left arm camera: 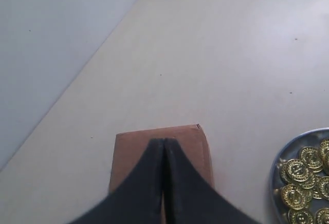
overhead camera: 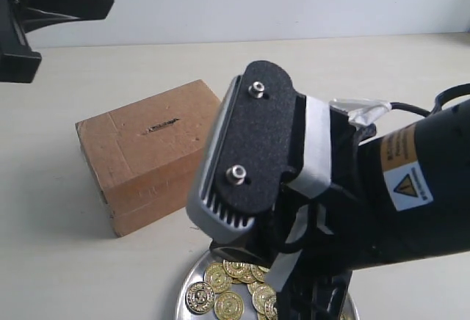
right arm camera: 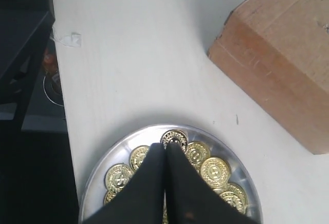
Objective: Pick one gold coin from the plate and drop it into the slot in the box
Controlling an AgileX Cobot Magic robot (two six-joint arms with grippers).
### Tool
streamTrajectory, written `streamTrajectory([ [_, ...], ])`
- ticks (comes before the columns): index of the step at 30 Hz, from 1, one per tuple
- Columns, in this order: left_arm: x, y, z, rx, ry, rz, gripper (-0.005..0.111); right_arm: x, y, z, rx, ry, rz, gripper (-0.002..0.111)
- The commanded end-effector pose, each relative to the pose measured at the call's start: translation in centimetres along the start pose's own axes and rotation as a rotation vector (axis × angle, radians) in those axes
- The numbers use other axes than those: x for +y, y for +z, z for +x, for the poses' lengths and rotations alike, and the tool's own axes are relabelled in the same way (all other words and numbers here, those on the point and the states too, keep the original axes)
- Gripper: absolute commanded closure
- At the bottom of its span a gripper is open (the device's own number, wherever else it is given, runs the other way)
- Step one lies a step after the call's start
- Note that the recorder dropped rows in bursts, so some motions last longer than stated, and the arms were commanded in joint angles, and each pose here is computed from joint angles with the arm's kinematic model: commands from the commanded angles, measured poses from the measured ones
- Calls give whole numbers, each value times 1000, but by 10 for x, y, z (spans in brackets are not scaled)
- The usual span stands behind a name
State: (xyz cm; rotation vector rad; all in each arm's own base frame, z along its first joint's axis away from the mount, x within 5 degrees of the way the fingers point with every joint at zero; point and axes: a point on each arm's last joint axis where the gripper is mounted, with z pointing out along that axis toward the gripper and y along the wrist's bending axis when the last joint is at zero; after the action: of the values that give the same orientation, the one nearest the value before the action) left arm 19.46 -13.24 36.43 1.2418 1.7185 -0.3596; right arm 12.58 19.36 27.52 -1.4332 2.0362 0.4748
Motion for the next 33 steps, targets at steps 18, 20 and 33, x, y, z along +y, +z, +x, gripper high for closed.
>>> streamTrajectory([
  [18,-69,-192,-18,-348,170,-616,107,-32,-135,22,-486,353,339,108],
  [20,-78,-200,-18,-365,186,-649,107,-32,-154,30,-541,381,440,108],
  [33,-108,-216,-9,-411,228,-720,107,28,-223,65,-792,370,875,108],
])
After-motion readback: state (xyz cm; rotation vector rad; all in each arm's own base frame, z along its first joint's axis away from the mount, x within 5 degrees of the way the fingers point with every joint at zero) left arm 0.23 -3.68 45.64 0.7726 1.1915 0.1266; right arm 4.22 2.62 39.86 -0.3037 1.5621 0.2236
